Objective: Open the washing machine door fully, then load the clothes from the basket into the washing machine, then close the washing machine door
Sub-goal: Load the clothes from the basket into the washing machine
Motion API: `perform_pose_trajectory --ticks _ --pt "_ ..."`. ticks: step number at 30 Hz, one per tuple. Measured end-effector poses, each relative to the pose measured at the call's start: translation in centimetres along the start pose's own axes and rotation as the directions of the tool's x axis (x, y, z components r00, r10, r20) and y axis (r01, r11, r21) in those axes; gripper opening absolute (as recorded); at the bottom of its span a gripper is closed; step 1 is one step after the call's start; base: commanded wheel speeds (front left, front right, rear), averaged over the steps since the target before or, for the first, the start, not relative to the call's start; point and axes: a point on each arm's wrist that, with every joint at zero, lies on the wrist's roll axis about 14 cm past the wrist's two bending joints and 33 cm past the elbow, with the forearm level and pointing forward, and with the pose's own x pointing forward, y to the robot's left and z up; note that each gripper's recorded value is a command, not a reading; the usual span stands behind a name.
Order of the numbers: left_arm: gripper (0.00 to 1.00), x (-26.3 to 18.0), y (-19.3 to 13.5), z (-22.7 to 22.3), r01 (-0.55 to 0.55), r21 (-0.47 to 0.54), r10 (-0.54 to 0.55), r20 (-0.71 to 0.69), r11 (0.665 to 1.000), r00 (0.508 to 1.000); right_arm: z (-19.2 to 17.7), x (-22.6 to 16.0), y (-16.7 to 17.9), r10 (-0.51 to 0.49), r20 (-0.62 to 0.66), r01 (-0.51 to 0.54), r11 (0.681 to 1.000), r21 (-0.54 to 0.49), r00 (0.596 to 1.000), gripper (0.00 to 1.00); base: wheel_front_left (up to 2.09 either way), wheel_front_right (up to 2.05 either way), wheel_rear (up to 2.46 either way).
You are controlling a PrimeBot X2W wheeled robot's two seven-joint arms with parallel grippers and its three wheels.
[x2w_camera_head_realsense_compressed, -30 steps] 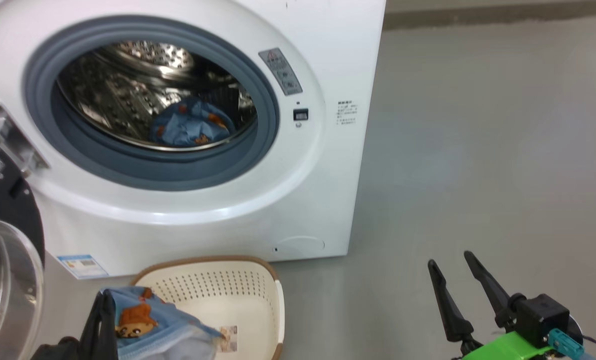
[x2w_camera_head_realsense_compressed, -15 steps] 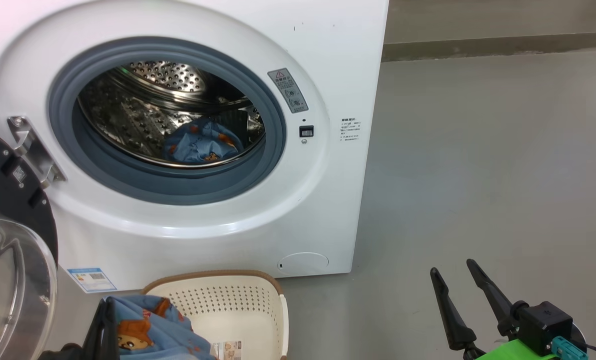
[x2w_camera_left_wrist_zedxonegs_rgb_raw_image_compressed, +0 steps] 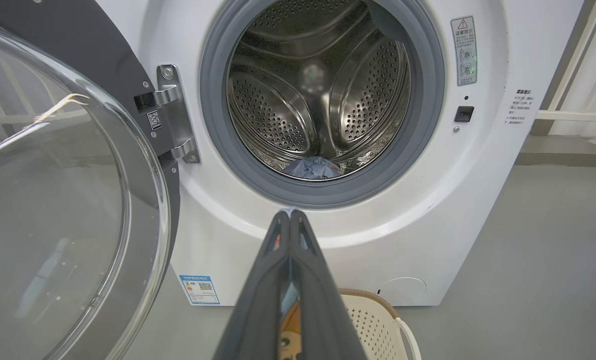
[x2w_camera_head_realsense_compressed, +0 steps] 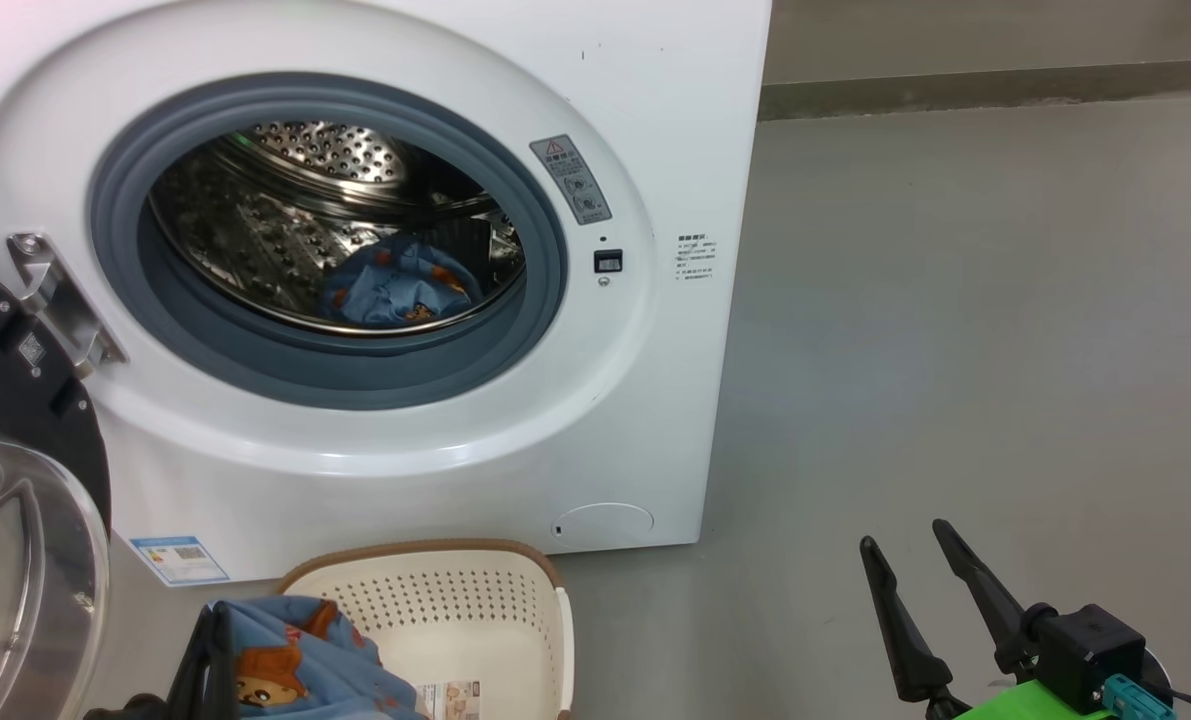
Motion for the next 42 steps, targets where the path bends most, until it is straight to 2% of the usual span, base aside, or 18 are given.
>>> perform_pose_trajectory --ticks 12,21,25,32,42 --pt "0.0 0.7 0.0 -0.8 -0.004 -0.023 0.003 -0.025 1.0 1.0 -0.2 0.2 -0.1 -0.003 -0.004 0.003 1.0 0.007 1.0 1.0 0.0 0.0 0.0" --pt "0.0 4.1 -1.4 -2.6 0.048 -0.07 -0.054 -0.083 0.996 0.995 -1.4 1.0 -0.2 -0.002 -0.04 0.003 1.0 0.016 0.999 1.0 0.0 0.0 0.0" --pt "0.0 6.9 -2.3 -3.7 0.071 -0.105 -0.082 -0.113 0.992 0.99 -1.6 2.4 -0.4 0.001 -0.041 0.0 1.0 0.017 0.999 1.0 0.0 0.0 0.0" --pt "0.0 15.3 -3.9 -4.4 0.136 -0.131 -0.154 -0.136 0.982 0.979 -2.8 5.7 -0.9 0.009 -0.032 -0.008 1.0 0.021 0.999 1.0 0.0 0.0 0.0" --pt "0.0 24.3 -4.9 -7.6 0.174 -0.141 -0.209 -0.294 0.975 0.933 -6.4 7.9 -3.5 -0.046 -0.069 0.049 0.998 0.049 0.997 1.0 0.0 0.0 0.0"
